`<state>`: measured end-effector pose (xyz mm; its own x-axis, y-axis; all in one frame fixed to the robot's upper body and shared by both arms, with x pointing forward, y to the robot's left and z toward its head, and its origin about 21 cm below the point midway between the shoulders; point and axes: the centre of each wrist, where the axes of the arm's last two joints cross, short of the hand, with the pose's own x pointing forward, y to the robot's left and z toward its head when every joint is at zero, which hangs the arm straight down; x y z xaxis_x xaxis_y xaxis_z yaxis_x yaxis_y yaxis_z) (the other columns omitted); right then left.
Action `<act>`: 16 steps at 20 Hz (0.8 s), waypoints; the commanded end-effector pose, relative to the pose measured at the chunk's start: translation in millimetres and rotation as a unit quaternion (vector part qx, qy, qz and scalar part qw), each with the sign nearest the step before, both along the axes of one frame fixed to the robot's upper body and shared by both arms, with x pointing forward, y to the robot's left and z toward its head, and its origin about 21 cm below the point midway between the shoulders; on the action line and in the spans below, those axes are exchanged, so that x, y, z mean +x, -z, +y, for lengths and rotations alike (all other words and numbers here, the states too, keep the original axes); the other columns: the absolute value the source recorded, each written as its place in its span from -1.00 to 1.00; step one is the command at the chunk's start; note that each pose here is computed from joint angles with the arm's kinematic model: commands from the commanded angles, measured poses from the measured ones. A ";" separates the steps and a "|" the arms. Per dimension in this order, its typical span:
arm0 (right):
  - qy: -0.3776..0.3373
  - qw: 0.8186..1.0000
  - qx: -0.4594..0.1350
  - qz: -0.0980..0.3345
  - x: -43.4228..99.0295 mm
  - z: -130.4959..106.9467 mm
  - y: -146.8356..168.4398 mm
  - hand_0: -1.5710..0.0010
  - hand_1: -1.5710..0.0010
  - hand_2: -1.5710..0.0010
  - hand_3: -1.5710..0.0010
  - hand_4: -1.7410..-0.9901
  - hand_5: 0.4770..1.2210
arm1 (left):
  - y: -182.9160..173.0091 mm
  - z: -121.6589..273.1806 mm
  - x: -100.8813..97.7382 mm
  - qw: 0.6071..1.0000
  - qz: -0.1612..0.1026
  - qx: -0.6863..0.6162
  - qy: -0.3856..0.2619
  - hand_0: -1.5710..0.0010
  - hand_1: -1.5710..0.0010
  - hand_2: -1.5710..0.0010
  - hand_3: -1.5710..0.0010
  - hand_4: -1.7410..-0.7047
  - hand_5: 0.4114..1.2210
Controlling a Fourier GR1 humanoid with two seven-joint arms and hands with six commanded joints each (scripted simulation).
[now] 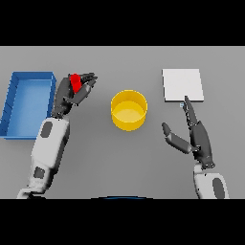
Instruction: Pick up the red beaker and tilt it to pour out 1 green nut into yellow bowl. Pick up the yellow bowl and place it on the metallic measuring scale.
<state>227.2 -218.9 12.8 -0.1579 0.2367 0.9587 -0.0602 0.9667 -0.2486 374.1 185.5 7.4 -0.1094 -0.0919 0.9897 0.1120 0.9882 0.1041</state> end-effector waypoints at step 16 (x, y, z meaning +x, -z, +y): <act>0.006 1.000 -0.027 -0.007 4.0 -1.5 -3.5 1.00 1.00 1.00 1.00 0.49 -0.50 | -66.5 -10.5 22.2 0.938 -0.041 0.329 0.101 -1.00 -1.00 -1.00 -1.00 -0.99 0.77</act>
